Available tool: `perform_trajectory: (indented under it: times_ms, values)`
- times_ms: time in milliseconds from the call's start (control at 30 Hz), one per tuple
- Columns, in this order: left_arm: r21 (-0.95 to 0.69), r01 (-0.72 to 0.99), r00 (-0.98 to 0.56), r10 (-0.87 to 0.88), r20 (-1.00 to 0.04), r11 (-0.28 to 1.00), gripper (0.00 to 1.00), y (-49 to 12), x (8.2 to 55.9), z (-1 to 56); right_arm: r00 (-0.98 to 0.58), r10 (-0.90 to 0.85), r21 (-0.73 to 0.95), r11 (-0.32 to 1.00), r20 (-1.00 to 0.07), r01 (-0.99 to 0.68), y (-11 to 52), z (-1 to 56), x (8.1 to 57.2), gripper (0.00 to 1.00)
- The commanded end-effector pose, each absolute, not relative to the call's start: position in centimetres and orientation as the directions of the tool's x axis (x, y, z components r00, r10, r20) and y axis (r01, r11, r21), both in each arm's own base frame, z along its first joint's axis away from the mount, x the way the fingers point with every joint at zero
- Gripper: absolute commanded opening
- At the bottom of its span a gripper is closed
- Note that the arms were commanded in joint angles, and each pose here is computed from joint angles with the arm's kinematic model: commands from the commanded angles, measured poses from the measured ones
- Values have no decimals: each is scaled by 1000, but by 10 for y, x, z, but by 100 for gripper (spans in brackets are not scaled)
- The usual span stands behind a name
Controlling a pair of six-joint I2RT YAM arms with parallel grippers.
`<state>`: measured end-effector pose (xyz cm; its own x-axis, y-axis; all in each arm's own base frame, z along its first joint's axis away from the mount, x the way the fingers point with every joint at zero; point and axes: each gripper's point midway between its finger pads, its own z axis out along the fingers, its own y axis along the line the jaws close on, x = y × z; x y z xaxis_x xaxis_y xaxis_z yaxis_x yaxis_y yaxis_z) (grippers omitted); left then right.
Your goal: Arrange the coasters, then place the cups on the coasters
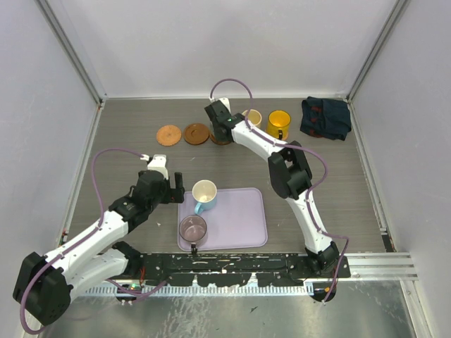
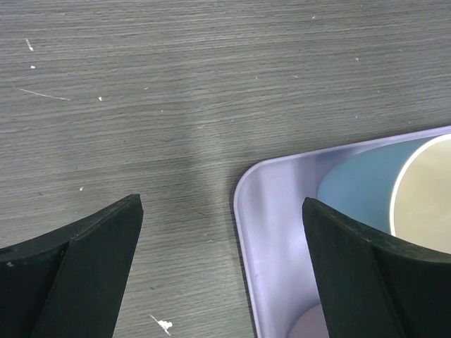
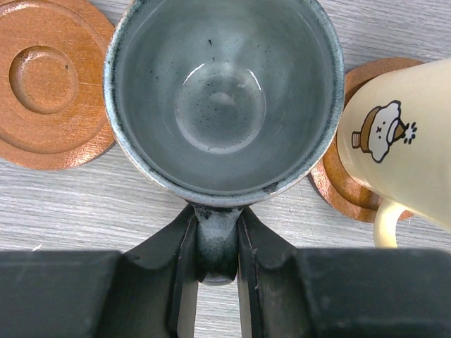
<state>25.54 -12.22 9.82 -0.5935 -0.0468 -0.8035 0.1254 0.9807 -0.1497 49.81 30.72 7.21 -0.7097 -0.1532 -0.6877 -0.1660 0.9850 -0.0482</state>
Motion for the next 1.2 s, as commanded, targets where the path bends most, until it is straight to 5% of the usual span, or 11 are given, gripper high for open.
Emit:
perform_trajectory:
  times_ms: [0, 467, 700, 1167]
  values:
    - [-181, 139, -539, -78, -839, 974, 97, -129, 268, 120, -621, -79, 3, 991, -780, -130, 315, 115, 514, 1]
    - [-182, 137, -540, -81, -838, 974, 97, -128, 266, 120, -629, -63, 27, 991, -775, -133, 314, 118, 503, 31]
    - [-194, 141, -541, -89, -836, 971, 97, -129, 264, 121, -623, -69, 19, 991, -779, -133, 313, 122, 493, 55]
    - [-204, 137, -537, -100, -837, 969, 97, -127, 260, 123, -600, -77, 26, 987, -796, -161, 325, 140, 477, 56]
